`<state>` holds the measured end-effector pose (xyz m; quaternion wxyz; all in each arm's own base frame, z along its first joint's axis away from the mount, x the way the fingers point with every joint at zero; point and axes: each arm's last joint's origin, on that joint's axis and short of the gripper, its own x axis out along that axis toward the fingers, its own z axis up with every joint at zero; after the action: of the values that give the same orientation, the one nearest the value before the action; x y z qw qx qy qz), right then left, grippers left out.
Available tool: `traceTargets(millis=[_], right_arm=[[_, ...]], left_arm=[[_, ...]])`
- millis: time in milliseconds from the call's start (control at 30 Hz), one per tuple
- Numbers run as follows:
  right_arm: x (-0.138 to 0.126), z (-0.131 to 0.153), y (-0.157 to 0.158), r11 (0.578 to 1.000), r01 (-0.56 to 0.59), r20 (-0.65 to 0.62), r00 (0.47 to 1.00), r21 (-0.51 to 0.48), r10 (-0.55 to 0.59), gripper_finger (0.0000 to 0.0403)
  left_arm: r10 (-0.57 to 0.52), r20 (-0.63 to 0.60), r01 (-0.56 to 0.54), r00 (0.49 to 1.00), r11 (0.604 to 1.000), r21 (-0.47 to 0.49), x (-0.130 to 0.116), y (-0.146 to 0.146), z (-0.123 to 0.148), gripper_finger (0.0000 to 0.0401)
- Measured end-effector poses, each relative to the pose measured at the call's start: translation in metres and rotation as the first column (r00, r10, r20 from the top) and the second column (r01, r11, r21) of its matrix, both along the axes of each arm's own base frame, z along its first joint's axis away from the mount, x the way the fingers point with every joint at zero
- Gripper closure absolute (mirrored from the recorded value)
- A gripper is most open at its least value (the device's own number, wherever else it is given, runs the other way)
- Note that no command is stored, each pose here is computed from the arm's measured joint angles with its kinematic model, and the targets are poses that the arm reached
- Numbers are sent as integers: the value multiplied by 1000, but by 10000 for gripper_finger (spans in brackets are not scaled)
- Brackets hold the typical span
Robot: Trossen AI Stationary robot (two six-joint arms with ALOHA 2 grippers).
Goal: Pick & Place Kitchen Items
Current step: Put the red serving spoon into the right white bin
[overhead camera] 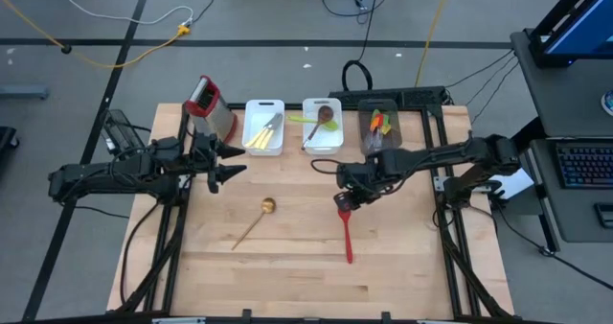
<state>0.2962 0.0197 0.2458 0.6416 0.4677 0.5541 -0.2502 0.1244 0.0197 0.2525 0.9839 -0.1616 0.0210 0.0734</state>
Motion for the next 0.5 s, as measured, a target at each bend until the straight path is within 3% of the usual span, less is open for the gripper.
traceTargets(millis=[300, 500], right_arm=[[-5, -10, 0, 997, 73, -57, 996, 39, -71, 150], [-3, -10, 3, 994, 81, -41, 996, 74, -78, 132]], left_arm=[[0, 0, 0, 1000, 1000, -1, 0, 0, 0, 116], [0, 0, 0, 1000, 1000, -3, 0, 0, 0, 116]])
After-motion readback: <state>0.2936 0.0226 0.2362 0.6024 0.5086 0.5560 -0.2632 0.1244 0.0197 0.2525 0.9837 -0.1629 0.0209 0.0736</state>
